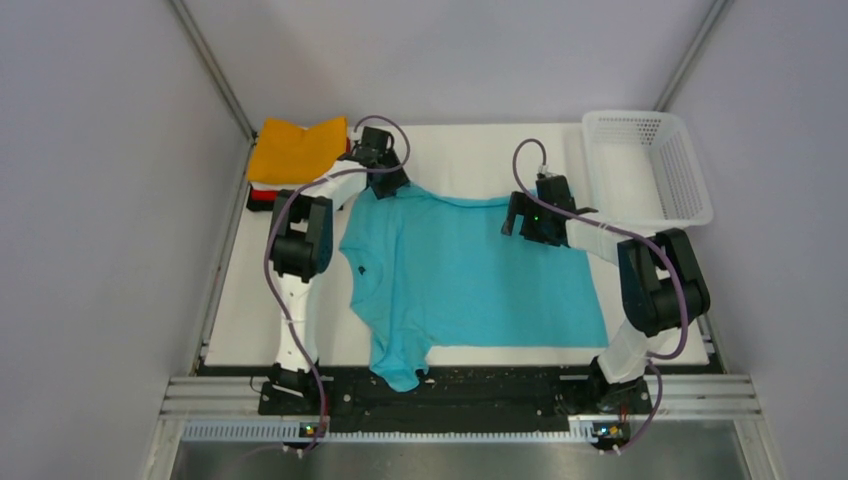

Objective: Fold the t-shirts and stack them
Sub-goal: Flatten out the tshirt, then grab the side of the flattened tshirt closest away from the robot with both arms, then fold the flattened tshirt in 1/3 of the way

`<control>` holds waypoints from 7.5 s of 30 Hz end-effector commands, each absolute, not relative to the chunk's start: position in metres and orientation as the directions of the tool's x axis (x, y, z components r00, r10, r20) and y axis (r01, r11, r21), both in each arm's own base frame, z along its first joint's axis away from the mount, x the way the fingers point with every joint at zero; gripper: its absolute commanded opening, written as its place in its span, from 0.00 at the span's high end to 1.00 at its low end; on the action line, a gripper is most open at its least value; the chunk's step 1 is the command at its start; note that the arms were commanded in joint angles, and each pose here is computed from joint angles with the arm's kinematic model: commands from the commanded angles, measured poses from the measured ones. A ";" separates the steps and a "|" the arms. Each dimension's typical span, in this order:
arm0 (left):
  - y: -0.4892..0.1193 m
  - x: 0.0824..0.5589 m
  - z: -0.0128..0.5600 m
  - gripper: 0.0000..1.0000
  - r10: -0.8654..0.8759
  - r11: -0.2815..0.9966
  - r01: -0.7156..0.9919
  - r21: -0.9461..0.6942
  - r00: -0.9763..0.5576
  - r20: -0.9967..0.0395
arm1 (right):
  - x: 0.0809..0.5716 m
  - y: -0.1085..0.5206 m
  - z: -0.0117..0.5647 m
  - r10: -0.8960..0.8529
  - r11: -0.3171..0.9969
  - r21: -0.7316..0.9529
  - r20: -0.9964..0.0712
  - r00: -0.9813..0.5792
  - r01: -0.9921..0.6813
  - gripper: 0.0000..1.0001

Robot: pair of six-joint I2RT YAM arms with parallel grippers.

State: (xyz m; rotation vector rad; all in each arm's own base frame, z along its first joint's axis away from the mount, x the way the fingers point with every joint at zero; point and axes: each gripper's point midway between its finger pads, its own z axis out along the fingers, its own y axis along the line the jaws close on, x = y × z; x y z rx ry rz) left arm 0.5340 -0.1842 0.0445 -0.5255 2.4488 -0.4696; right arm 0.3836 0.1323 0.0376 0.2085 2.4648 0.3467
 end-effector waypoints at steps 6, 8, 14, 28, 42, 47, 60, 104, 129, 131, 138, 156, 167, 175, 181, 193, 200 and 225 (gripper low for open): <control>-0.176 0.547 0.044 0.83 -0.471 0.870 -0.289 -0.399 -0.725 -0.502 | 0.386 0.123 0.029 0.215 0.966 0.245 -0.569 -0.794 0.086 0.01; -0.177 0.551 0.051 0.96 -0.473 0.868 -0.279 -0.410 -0.716 -0.514 | 0.386 0.122 0.028 0.211 0.968 0.236 -0.568 -0.795 0.089 0.01; -0.193 0.566 0.077 1.00 -0.473 0.851 -0.211 -0.481 -0.706 -0.527 | 0.387 0.116 0.028 0.198 0.974 0.203 -0.573 -0.795 0.096 0.02; -0.235 0.657 0.132 0.16 -0.631 0.705 -0.151 -0.693 -0.579 -0.515 | 0.400 0.114 0.055 0.234 0.968 0.219 -0.618 -0.751 0.122 0.02; -0.169 0.500 0.178 0.01 -0.466 0.867 -0.207 -0.453 -0.658 -0.591 | 0.392 0.102 0.074 0.254 0.967 0.198 -0.647 -0.719 0.163 0.01; -0.155 0.427 0.102 0.01 -0.425 0.890 -0.267 -0.369 -0.777 -0.464 | 0.383 0.086 0.059 0.277 0.961 0.181 -0.621 -0.733 0.210 0.01; -0.106 0.438 0.009 0.01 -0.464 0.886 -0.432 -0.168 -0.831 -0.308 | 0.398 0.059 0.023 0.330 0.942 0.137 -0.562 -0.758 0.308 0.01; -0.173 0.208 0.092 0.05 -0.203 0.968 -0.136 -0.210 -0.919 -0.339 | 0.286 0.053 0.104 0.432 0.902 0.288 -0.590 -0.682 0.322 0.01; -0.179 0.108 -0.006 0.86 -0.052 0.985 -0.080 0.152 -0.982 -0.179 | 0.262 0.011 0.082 0.473 0.868 0.194 -0.600 -0.645 0.456 0.01; -0.169 0.108 -0.001 1.00 -0.069 0.975 -0.107 0.193 -0.978 -0.195 | 0.258 0.007 0.083 0.491 0.857 0.200 -0.597 -0.634 0.475 0.01; -0.144 0.106 0.024 1.00 -0.084 0.973 -0.136 0.186 -0.961 -0.264 | 0.228 0.002 0.061 0.574 0.800 0.194 -0.519 -0.633 0.567 0.04; -0.144 0.105 0.047 1.00 -0.032 0.994 -0.062 0.093 -0.955 -0.295 | 0.199 -0.006 0.019 0.678 0.700 0.200 -0.487 -0.550 0.685 0.44; -0.156 0.119 0.065 1.00 -0.045 0.998 -0.055 0.019 -0.940 -0.339 | 0.205 -0.012 0.029 0.661 0.706 0.212 -0.540 -0.522 0.675 1.00; -0.175 0.150 0.084 1.00 -0.080 0.993 -0.041 -0.108 -0.921 -0.382 | 0.224 -0.013 0.045 0.604 0.757 0.214 -0.588 -0.538 0.617 1.00; -0.181 0.190 0.106 1.00 -0.114 0.980 -0.027 -0.198 -0.891 -0.439 | 0.249 -0.001 0.061 0.573 0.800 0.265 -0.601 -0.556 0.538 1.00; -0.170 0.288 0.142 1.00 -0.165 0.983 -0.093 -0.156 -0.822 -0.544 | 0.317 0.003 0.102 0.517 0.843 0.288 -0.668 -0.535 0.454 1.00; -0.146 0.337 0.152 1.00 -0.203 0.979 -0.173 -0.106 -0.811 -0.549 | 0.350 -0.003 0.108 0.492 0.851 0.249 -0.684 -0.539 0.462 1.00; -0.126 0.488 0.157 0.09 -0.206 0.977 -0.199 -0.071 -0.824 -0.527 | 0.426 0.022 0.114 0.371 0.925 0.229 -0.714 -0.593 0.303 0.40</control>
